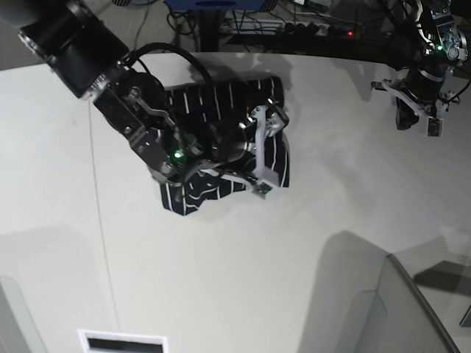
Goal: Layout the t-shirt on the table in an organized manner, then fold the t-shirt properly
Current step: 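Fold the bundle end over with the right gripper toward the left gripper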
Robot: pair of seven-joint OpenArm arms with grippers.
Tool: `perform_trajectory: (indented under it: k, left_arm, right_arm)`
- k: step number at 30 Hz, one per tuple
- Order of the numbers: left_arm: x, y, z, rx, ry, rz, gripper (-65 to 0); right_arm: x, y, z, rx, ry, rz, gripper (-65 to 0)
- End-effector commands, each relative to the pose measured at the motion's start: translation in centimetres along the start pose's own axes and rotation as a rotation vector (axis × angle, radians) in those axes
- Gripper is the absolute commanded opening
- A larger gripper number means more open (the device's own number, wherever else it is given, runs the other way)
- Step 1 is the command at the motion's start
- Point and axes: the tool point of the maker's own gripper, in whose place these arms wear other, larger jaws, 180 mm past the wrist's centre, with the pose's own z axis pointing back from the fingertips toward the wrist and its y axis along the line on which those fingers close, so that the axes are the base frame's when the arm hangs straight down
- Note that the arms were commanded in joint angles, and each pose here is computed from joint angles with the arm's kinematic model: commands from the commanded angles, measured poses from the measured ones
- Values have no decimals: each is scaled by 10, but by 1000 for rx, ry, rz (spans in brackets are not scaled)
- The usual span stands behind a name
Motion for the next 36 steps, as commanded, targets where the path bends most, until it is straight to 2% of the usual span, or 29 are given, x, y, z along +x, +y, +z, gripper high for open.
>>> perform_trajectory:
  k: [1, 3, 7, 9, 12, 14, 17, 20, 21, 23, 25, 28, 30, 31, 33, 34, 35, 36]
  left_arm:
    - [9, 5, 3, 9, -34, -7, -650]
    - [9, 6, 2, 9, -33, -5, -650]
    - [12, 6, 1, 10, -40, -3, -650]
    - [13, 6, 1, 10, -43, -3, -650]
    - [15, 11, 1, 14, -45, -19, -650]
    - [8, 17, 1, 25, -28, -8, -650]
    - [-6, 42, 5, 86, -3, 34, -650]
    - [-16, 59, 10, 129, 14, 65, -650]
    - [-18, 63, 11, 142, 17, 74, -650]
    - [-20, 69, 13, 156, 20, 80, -650]
    - [-17, 72, 14, 158, 18, 68, -650]
    - [-17, 72, 13, 157, 18, 66, -650]
    - [-16, 71, 14, 157, 14, 67, -650]
    - [-15, 70, 13, 154, 10, 68, -650]
    - [-4, 64, 14, 141, -16, 58, -650]
    - [4, 49, 10, 88, -39, 50, -650]
    - [13, 34, 9, 33, -64, 37, -650]
    - [25, 18, 9, -25, -93, 16, -650]
  right_arm:
    - [11, 0, 2, 1, -17, 26, -150]
    - [7, 6, -5, 11, 17, 56, -150]
    - [13, 24, -9, 35, 26, 136, -150]
    - [27, 28, 3, 31, -19, 175, -150]
    - [36, 11, 36, -19, -86, 185, -179]
    - [35, -3, 59, -53, -128, 141, -248]
    - [32, -27, 90, -113, -207, 29, -404]
    - [32, -45, 104, -149, -262, -43, -650]
    - [32, -48, 105, -154, -278, -57, -650]
    - [37, -50, 108, -151, -320, -78, -585]
    - [35, -50, 105, -144, -333, -104, -548]
    - [38, -42, 95, -74, -352, -191, -444]
    - [41, -37, 89, -29, -360, -237, -329]
    - [43, -36, 87, -20, -365, -247, -254]
    - [45, -35, 86, -18, -393, -257, -146]
    - [46, -38, 88, -24, -427, -270, -137]
    - [47, -41, 89, -33, -461, -279, -167]
    - [43, -51, 95, -63, -492, -291, -242]
